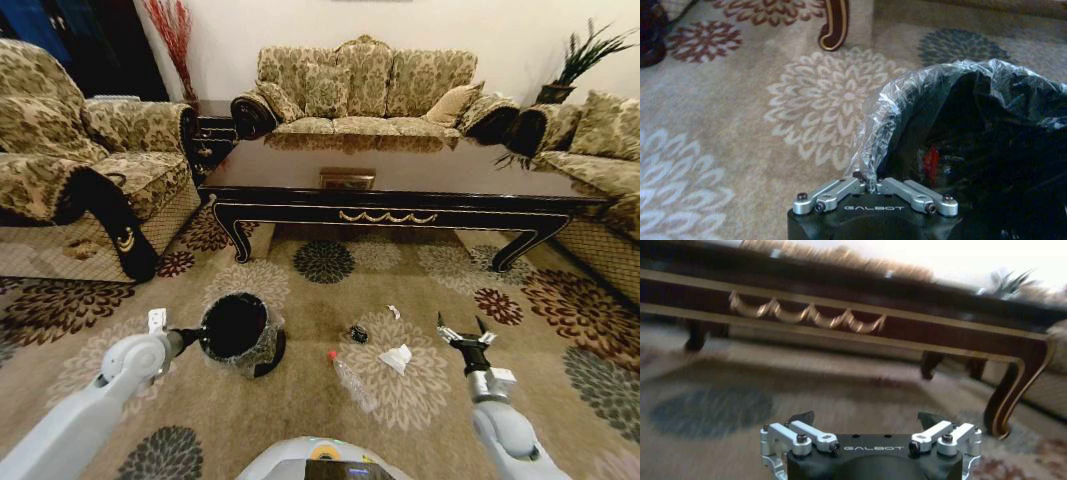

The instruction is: Move to the front of the table and pick up the trash from the floor, then place it into the trash bin.

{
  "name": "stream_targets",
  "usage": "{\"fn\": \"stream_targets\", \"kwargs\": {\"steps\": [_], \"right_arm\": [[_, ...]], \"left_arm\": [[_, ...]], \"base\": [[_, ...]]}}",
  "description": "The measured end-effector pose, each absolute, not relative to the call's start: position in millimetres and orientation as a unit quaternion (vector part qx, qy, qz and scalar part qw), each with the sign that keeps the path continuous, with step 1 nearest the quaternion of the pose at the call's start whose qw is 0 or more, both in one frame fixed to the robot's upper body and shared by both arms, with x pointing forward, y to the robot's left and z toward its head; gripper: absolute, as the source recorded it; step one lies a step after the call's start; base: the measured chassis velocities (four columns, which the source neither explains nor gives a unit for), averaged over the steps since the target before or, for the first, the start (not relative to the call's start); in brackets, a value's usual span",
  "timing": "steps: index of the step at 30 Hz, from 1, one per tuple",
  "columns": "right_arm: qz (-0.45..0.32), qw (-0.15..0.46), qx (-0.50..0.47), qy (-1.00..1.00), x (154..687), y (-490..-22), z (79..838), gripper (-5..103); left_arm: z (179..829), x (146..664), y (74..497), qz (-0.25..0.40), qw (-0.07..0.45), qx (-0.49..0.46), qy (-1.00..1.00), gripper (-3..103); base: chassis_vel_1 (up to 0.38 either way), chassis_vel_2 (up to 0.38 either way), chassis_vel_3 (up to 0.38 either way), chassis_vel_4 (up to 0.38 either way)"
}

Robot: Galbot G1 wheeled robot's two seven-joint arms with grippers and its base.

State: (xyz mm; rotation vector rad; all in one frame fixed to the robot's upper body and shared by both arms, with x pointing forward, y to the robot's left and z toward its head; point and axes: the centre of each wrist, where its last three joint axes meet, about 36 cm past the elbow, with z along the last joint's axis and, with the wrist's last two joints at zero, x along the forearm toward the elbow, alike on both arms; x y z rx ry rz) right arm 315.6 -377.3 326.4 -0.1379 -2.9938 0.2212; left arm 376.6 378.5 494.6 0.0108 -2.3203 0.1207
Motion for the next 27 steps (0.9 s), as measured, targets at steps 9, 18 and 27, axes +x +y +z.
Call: {"fn": "stream_targets", "kwargs": {"steps": [9, 18, 27], "right_arm": [[0.099, 0.164, 0.065, -0.979, 294, -412, 271, 100], [0.094, 0.164, 0.169, -0.967, 311, -416, 227, 100], [0.11, 0.192, 0.171, -0.96, 329, -404, 192, 100]], "left_arm": [[494, 375, 369, 0.029, 0.402, -0.008, -0.915, 0], [494, 367, 360, 0.028, 0.404, -0.016, -0.914, 0], [495, 361, 359, 0.028, 0.409, -0.015, -0.912, 0]], "base": [[0.0, 0.0, 0.0, 0.0], [0.0, 0.0, 0.0, 0.0], [0.0, 0.0, 0.0, 0.0]]}}
